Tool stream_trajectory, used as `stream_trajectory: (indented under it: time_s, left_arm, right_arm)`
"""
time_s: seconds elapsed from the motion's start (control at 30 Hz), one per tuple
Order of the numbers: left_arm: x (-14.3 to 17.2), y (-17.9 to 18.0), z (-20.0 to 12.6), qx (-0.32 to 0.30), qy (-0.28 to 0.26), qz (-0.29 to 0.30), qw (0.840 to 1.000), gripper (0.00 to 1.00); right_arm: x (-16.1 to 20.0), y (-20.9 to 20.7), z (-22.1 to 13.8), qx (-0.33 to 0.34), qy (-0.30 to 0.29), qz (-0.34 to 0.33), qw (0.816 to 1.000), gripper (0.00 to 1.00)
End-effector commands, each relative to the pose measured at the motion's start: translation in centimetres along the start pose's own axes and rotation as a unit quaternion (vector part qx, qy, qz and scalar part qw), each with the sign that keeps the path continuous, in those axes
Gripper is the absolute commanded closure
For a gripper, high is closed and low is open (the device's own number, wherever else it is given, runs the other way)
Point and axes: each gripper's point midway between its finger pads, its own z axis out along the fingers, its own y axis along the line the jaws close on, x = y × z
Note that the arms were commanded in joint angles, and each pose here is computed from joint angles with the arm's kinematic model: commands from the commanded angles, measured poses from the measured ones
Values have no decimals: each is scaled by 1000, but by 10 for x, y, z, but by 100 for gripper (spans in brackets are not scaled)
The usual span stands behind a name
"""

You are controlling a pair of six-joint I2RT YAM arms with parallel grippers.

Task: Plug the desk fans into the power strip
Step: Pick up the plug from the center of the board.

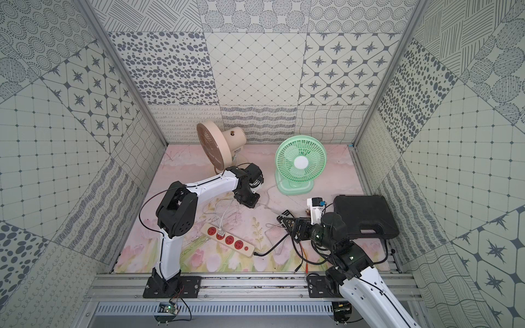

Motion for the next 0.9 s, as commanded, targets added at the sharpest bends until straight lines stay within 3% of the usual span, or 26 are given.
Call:
stream_trajectory:
  time_s: [0.0, 0.3, 0.47, 0.6, 0.87]
  left_arm:
    - [13, -7, 2, 27, 31, 18, 999, 75]
    - [14, -12, 3, 42, 29, 17, 999, 84]
    - [16, -10, -3, 33, 24, 15, 999, 95]
    - [18, -6, -20, 16, 7, 8, 1000, 100]
    - [31, 12, -76, -56, -33, -21, 998, 100]
  right_arm:
    - [-4, 2, 0, -8, -12, -8, 1000, 3]
    - [-2, 0, 1, -6, -10, -8, 1000, 3]
    - [-3, 1, 0, -7, -10, -6, 1000, 3]
    - [-4, 3, 0, -9, -10, -4, 1000, 3]
    - [-5, 4, -1, -12, -11, 1, 1000, 3]
